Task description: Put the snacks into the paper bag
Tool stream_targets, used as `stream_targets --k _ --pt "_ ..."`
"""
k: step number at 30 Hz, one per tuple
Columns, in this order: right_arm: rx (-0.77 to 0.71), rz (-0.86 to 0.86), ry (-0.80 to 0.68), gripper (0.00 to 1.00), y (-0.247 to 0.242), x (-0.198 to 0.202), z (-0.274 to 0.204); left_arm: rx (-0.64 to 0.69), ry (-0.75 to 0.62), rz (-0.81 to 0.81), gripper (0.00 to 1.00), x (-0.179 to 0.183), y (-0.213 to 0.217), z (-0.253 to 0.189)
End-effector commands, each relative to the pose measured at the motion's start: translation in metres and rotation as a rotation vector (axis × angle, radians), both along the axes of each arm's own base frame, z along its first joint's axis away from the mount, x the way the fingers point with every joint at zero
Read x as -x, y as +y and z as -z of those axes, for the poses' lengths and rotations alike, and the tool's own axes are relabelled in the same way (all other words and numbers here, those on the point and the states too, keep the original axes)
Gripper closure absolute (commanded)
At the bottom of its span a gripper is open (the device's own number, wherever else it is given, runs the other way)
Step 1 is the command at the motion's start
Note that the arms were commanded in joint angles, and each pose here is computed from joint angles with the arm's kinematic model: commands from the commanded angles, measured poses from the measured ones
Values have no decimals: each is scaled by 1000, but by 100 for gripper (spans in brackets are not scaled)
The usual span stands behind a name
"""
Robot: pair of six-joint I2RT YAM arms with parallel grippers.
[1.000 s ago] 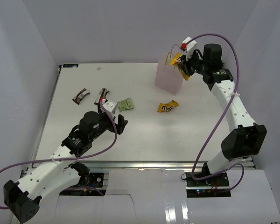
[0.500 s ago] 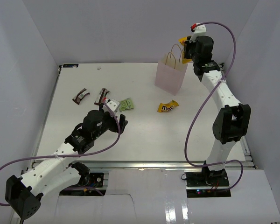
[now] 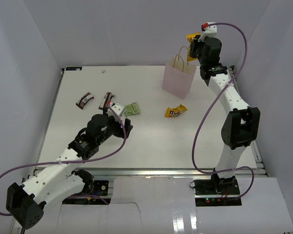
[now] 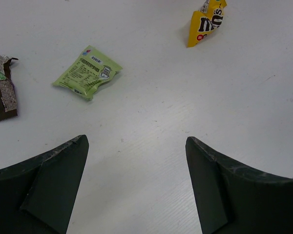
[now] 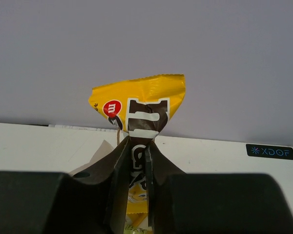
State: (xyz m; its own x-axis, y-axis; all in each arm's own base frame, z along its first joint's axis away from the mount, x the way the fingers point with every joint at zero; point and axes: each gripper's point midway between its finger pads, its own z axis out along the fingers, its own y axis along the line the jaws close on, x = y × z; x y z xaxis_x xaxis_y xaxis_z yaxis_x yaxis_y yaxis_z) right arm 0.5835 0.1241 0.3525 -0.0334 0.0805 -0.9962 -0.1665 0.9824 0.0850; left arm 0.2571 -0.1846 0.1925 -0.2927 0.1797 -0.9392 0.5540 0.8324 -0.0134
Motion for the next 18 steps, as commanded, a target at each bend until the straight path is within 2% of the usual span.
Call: stream_targets --k 1,8,14,18 --pt "-31 21 -71 79 4 -6 -12 0 -13 -2 9 -2 1 -7" --pt "-27 -14 -41 69 18 -6 5 -3 -11 -6 9 -2 2 -6" --pt "-18 -23 -25 52 18 4 18 -3 -9 -4 9 -2 2 -5" --pt "-11 -29 -54 51 15 16 3 -1 -10 1 9 -1 1 -6"
